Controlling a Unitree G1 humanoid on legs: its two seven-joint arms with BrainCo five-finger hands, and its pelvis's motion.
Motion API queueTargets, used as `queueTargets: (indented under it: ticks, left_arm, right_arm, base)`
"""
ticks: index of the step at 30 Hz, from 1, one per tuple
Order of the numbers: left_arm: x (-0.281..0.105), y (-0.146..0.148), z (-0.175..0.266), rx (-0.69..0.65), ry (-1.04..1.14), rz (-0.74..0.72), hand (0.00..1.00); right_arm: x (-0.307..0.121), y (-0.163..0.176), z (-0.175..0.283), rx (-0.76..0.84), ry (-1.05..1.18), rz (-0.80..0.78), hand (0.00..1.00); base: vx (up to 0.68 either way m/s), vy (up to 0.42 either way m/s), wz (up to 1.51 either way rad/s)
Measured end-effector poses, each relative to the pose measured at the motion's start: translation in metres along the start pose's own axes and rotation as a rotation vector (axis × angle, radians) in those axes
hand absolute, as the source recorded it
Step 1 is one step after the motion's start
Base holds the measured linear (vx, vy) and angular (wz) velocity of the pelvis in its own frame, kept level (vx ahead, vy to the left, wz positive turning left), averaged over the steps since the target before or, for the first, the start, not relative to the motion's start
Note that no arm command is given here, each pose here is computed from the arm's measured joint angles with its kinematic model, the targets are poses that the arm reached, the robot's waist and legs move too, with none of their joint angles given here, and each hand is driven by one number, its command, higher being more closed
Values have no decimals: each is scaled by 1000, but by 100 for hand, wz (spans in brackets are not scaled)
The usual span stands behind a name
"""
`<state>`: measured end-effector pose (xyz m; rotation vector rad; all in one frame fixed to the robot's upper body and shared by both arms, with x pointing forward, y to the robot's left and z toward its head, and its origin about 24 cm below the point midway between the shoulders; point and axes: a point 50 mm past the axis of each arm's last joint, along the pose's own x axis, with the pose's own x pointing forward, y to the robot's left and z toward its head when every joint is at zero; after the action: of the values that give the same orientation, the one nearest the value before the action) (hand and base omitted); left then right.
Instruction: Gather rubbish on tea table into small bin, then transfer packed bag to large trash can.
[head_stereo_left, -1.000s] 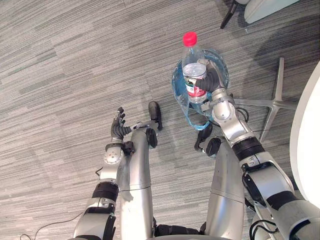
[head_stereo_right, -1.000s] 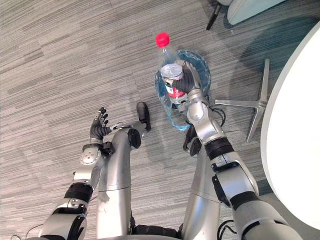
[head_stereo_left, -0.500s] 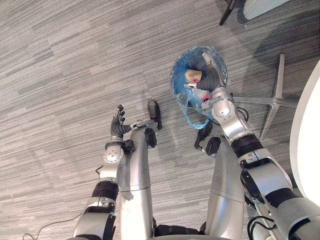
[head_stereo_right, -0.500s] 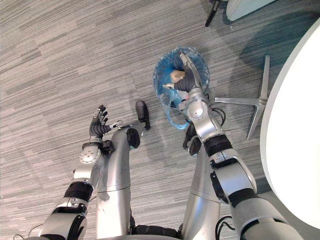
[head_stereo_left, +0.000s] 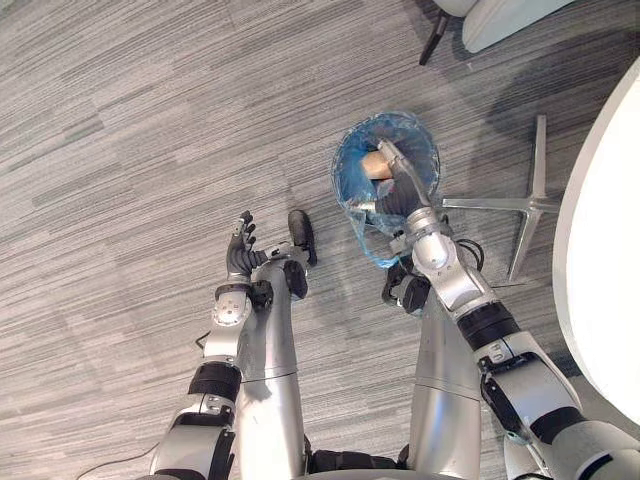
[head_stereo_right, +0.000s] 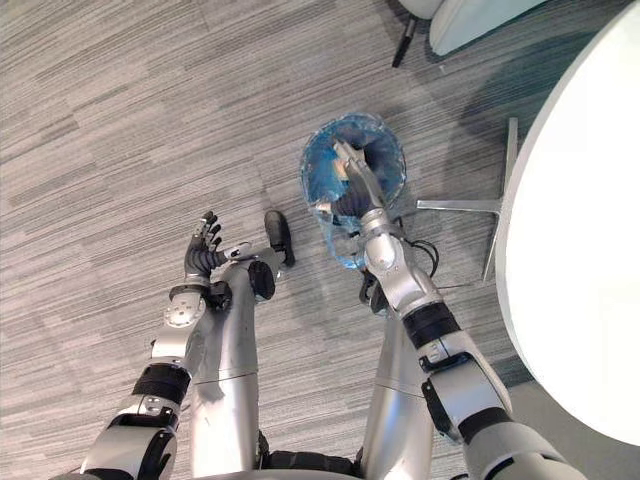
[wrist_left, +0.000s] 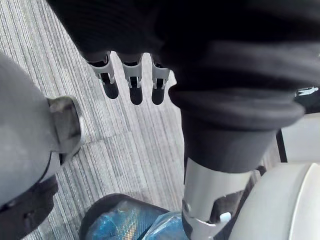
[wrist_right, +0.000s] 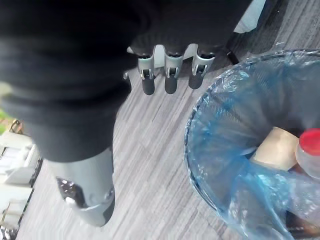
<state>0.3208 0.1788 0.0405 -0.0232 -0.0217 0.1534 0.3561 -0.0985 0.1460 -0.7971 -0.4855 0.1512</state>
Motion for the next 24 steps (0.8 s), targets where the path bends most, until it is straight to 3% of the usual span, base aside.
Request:
queueTargets:
  ticks: [5,12,24]
  left_arm:
    - [-2,6,-5,-1,21,23,0]
    - [-2,6,-6,-1,25,26,0]
    - [4,8,3,-10,-16,49,0]
  right_arm:
    - [-16,31,-2,-127,-18,147,0]
    - [-27,51,-19,-251,34,238,0]
    - [-16,52,-43,-379,178,288,0]
  base:
    - [-5,-42,-4]
    - [3,-10,-1]
    - [3,-7,3]
